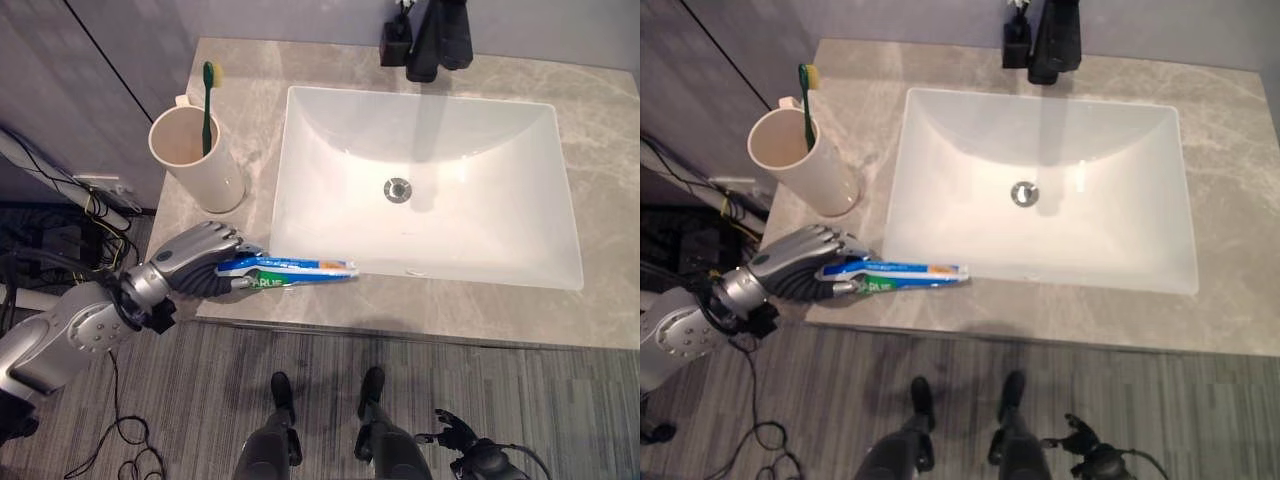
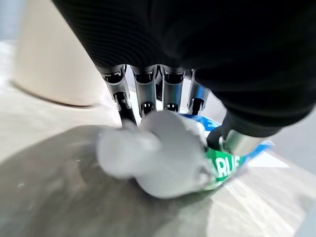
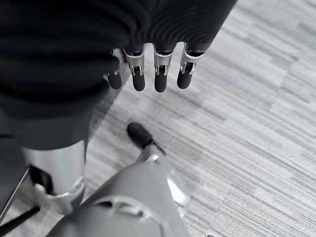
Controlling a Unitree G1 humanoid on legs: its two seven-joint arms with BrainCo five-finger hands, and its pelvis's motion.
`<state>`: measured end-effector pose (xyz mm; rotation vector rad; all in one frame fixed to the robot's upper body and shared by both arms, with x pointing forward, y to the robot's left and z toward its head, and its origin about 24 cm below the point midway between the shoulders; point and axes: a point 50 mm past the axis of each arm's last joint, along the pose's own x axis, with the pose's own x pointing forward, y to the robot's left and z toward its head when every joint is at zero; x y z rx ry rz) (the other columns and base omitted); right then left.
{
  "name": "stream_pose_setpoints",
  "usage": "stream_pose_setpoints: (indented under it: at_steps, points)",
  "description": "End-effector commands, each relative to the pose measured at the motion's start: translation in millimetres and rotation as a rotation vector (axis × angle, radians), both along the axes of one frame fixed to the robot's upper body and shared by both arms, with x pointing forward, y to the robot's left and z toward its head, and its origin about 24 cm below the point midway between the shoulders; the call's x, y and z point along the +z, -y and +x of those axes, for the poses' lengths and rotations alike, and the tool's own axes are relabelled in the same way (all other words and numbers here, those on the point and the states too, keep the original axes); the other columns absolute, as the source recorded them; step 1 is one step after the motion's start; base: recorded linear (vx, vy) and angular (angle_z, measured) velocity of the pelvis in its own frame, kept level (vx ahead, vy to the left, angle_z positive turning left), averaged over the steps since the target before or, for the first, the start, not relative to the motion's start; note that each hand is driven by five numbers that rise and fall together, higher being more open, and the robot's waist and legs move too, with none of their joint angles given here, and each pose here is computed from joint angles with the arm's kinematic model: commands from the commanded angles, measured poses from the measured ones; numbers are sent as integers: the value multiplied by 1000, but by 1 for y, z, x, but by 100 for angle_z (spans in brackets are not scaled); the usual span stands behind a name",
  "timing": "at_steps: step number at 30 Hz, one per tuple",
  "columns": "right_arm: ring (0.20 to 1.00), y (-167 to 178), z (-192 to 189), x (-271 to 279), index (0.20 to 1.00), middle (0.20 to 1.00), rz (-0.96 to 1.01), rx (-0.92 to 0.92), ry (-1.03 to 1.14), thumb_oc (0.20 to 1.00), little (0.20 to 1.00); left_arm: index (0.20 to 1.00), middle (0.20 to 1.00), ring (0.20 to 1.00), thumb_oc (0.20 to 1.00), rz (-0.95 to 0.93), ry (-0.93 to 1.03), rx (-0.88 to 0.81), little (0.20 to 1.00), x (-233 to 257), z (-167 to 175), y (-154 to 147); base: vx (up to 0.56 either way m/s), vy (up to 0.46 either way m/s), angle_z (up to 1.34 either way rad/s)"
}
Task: Put brush and paste in cup on sink, flatten towel.
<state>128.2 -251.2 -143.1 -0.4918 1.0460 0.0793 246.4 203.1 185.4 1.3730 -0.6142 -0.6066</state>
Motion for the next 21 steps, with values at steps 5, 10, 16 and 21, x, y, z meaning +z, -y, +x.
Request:
stream_pose_setpoints:
  at_steps: [5,10,16,21]
  points:
    - [1000,15,-15,-2,1000,1000,-50,-74,-30,1000,1000,200,200,200,200,193,-320,-75,200,-74,-26,2,-23,0,-8]
    - [1000,18,-26,-4,1000,1000,-58,-94,-57,1000,1000,200,200,200,200,194,-322,-82,200,-76,-28,2,-15,-4,-3]
    - [1000,17,-31,-5,1000,1000,-47,-132,-61,1000,1000,200,200,200,200,156,-295,-26,200,-77,-28,-3,12,-7,-3]
    - [1000,15,-39,-8,1000,1000,-33,-153,-77,1000,1000,200,200,200,200,103,-219,59,200,-73,-20,-13,32,-21,-7]
